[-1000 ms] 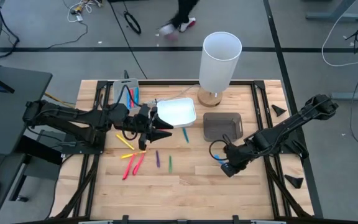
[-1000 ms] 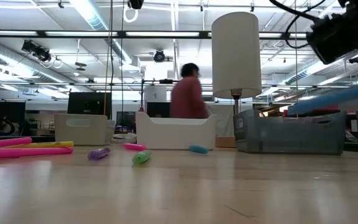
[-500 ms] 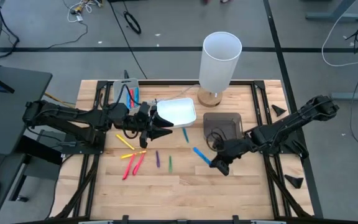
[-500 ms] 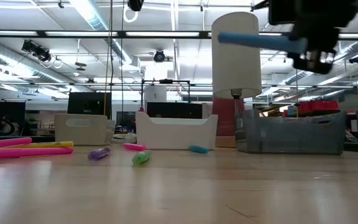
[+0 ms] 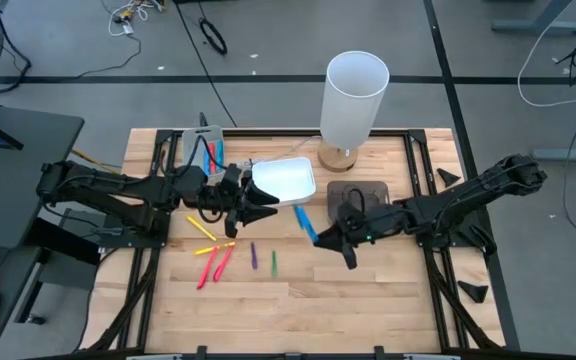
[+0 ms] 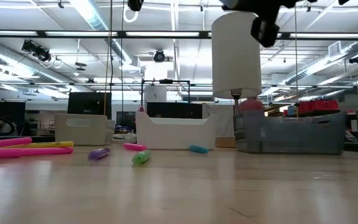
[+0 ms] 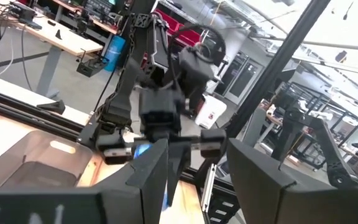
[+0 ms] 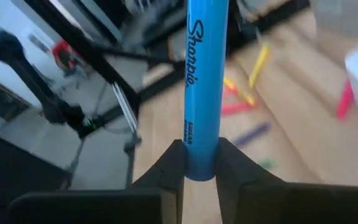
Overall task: Pick & Place Markers
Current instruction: Put the blue highlighter pen into the gray bin
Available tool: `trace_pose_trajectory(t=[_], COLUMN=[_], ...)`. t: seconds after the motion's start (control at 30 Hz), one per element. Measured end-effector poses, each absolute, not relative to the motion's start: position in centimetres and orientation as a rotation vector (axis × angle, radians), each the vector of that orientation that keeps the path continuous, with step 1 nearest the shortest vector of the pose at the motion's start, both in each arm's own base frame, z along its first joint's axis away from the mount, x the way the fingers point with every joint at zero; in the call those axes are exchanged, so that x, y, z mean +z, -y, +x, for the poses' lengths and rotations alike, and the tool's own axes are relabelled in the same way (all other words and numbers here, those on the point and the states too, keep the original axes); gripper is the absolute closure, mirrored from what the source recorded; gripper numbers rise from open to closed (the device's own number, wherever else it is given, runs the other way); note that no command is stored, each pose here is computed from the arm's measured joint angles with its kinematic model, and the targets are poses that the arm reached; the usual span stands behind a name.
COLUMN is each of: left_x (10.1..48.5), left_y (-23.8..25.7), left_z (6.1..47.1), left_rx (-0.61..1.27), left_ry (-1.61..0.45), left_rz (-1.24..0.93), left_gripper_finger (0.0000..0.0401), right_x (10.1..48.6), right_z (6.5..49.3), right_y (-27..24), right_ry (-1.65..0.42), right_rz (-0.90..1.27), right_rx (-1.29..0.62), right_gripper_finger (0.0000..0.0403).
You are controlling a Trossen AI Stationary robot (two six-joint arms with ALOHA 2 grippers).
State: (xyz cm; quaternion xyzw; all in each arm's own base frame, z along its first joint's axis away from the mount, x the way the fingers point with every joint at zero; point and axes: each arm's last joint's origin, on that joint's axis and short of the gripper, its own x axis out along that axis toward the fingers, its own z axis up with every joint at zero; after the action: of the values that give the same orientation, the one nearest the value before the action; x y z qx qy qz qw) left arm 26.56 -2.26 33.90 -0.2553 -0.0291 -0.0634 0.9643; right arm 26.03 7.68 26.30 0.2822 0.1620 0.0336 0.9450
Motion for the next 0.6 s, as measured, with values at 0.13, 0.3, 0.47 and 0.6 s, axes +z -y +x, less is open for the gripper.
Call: trace_pose_trajectory(t=[0.13, 0.3, 0.47, 0.6], left_x=[33.9, 33.9, 33.9, 33.8], left_y=[2.3, 2.3, 2.3, 2.3], left_z=[26.6, 26.6, 26.6, 26.6], left_rx=[-0.128, -0.129, -0.128, -0.128], left_ry=[0.059, 0.058, 0.056, 0.054], left_rz=[-0.515, -0.515, -0.514, -0.516], left_gripper_finger=[0.0229, 0.0229, 0.0229, 0.0229], right_x=[27.4, 28.8, 29.6, 30.0], right_z=[26.3, 26.5, 26.6, 26.6], right_y=[-7.5, -7.4, -7.1, -7.0], right_ry=[-0.206, -0.057, 0.027, 0.063], right_rz=[0.569, 0.567, 0.57, 0.576], right_rx=[0.079, 0.082, 0.091, 0.098], right_gripper_finger=[0.0351, 0.0351, 0.0351, 0.0351])
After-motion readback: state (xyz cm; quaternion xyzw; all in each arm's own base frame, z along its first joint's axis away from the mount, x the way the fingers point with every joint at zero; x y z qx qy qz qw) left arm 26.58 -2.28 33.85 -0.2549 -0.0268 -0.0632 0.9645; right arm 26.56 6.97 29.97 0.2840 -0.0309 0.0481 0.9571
